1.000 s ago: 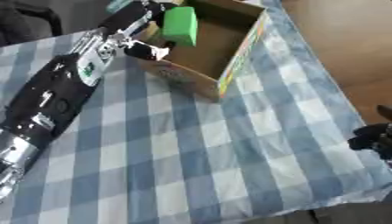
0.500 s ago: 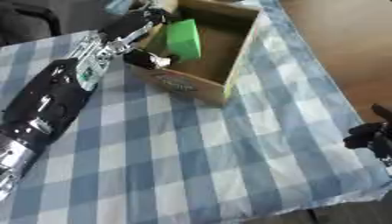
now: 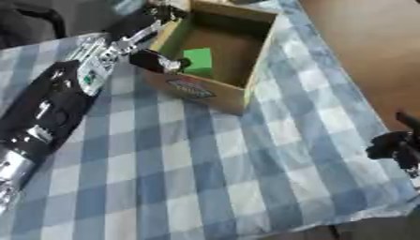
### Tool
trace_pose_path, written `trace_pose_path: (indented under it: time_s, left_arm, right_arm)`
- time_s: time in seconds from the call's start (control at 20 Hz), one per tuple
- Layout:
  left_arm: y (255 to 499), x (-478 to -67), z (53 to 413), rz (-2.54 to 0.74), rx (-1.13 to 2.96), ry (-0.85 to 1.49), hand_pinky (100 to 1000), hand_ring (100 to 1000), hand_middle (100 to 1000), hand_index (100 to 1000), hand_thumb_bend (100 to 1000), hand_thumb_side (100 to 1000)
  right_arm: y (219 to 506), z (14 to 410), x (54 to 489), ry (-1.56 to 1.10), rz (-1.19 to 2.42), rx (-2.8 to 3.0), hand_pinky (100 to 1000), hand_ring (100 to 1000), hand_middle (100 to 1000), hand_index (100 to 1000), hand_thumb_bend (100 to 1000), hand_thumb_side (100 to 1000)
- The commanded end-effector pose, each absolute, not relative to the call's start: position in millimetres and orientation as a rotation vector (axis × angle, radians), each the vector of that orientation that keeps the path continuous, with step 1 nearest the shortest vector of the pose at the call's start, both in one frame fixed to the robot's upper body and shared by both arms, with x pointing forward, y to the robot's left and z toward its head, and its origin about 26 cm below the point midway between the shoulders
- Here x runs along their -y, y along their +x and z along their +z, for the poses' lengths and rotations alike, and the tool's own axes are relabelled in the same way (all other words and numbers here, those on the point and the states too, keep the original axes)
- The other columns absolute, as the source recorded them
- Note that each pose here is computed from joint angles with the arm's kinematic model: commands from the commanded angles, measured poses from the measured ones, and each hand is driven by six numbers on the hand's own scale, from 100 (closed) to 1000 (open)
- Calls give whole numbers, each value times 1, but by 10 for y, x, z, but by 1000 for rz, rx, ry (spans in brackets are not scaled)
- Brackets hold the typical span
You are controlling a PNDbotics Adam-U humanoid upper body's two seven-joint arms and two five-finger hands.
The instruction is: Pick up objects on the table and place them in the box.
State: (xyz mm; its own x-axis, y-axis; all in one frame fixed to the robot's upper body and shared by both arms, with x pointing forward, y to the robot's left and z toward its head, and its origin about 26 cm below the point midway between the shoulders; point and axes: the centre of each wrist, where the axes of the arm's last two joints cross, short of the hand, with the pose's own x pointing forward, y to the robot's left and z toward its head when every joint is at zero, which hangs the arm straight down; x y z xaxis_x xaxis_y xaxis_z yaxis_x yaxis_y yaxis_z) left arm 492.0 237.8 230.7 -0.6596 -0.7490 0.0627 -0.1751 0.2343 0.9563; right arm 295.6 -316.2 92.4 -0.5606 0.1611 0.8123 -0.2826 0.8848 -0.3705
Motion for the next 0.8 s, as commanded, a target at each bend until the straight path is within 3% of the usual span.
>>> trace_pose_path:
  time_s: [0.05,0.35,0.6,0.8]
  left_arm:
    - [4819,-2575,2696,-1336,2103,813,880,798,768,925,232,513]
    - [4489,-2874,3140,-1138,2247,620,864,773,739,913,130,416]
    - [4303,-2974,3264,-1079,2265,540,863,772,738,913,120,415]
    - [4182,-3218,3207,-1022,2244,555,855,757,718,907,100,483]
  right_arm:
    - [2947,964,3204,73,587,2095,659,660,653,984,100,612]
    - [2915,922,3250,56,569,2080,660,660,652,983,100,610]
    - [2904,906,3260,51,562,2075,660,660,652,983,100,610]
    - [2890,885,3277,43,539,2074,661,661,652,983,100,609]
